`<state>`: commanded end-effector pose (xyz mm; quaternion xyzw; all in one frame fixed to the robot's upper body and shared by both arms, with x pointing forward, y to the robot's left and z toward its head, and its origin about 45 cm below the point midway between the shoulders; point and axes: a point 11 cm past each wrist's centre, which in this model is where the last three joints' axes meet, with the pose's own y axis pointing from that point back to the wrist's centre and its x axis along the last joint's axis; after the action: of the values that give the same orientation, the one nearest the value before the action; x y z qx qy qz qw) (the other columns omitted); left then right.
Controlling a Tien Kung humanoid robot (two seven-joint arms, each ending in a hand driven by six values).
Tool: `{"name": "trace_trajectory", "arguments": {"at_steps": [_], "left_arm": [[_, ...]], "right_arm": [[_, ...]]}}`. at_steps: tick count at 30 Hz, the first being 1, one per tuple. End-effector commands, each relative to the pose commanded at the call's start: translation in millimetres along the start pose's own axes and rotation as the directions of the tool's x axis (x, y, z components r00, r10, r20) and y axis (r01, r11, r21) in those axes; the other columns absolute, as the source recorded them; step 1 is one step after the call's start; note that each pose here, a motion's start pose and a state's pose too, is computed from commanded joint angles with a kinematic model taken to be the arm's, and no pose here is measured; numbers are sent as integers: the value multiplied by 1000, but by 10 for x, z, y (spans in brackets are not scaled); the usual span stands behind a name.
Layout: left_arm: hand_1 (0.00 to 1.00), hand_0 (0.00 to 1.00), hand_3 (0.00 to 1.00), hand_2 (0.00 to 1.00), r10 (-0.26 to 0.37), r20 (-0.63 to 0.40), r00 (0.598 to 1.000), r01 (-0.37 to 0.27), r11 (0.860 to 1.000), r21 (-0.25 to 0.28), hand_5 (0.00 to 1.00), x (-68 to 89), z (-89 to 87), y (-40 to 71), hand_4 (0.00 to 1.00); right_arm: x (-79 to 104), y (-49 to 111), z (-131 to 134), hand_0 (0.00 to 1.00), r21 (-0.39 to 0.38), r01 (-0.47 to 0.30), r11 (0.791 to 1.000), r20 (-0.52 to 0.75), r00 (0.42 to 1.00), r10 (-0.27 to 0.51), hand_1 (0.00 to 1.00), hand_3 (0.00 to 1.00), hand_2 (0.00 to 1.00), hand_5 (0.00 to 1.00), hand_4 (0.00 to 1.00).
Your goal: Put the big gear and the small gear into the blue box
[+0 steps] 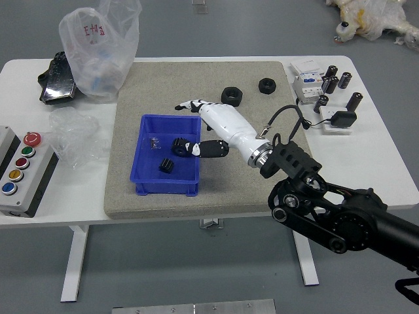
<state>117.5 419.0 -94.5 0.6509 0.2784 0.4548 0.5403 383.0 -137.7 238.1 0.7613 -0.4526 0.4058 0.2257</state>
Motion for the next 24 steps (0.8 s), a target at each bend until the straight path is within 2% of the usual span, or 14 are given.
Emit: {"name": "trace_trajectory", "arguments": {"at_steps": [5, 6, 8, 11, 12, 16, 17, 18, 21, 24], "left_arm": [[587, 667, 657, 575, 1, -5, 1000, -1, 1000, 3, 387, -9, -35, -5, 740], [587, 667, 656, 575, 1, -6, 1000, -1, 1000, 3, 386, -12, -36, -5, 739], [587, 667, 656, 575, 0, -8, 1000, 0, 1000, 1, 386, -20, -37, -7, 739], [587, 667, 656, 575, 0, -9, 1000, 0, 1000, 0, 386, -29, -46, -9, 739], [587, 667, 656, 575, 0, -9, 1000, 0, 1000, 1, 386, -30, -52, -10, 739], [587, 667, 656, 575, 1, -6, 1000, -1, 1000, 1, 386, -28, -64, -11, 739], [587, 667, 656, 575, 2, -6, 1000, -2, 1000, 0, 386, -27, -63, -11, 739], [587, 667, 656, 574, 2, -6, 1000, -2, 1000, -1, 386, -25, -58, -11, 739], [587, 667, 656, 574, 2, -4, 1000, -2, 1000, -8, 386, -25, -40, -10, 739], [587, 668, 655, 575, -1, -2, 1000, 1, 1000, -11, 385, -36, -30, -10, 739]], "right_arm": [[283, 267, 523, 413, -103, -60, 993, 183, 980, 78, 700, 734, 762, 255, 717], [317, 322, 602, 504, -118, -69, 991, 221, 971, 94, 667, 694, 723, 320, 747], [374, 454, 771, 504, -150, -86, 985, 303, 945, 128, 667, 694, 723, 320, 747], [413, 659, 1001, 504, -195, -110, 975, 418, 890, 184, 667, 694, 723, 320, 747], [418, 729, 1071, 622, -210, -120, 970, 456, 866, 205, 682, 682, 717, 402, 776], [418, 973, 1306, 622, -278, -162, 947, 584, 754, 300, 682, 682, 717, 402, 776], [430, 1003, 1338, 622, -290, -172, 941, 605, 729, 320, 682, 682, 717, 402, 776], [441, 1023, 1358, 686, -297, -183, 937, 623, 706, 335, 694, 680, 717, 445, 797], [477, 1042, 1384, 686, -313, -208, 927, 681, 630, 372, 694, 680, 717, 445, 797], [508, 1038, 1379, 689, -321, -224, 920, 714, 581, 390, 695, 680, 717, 470, 805]]}}
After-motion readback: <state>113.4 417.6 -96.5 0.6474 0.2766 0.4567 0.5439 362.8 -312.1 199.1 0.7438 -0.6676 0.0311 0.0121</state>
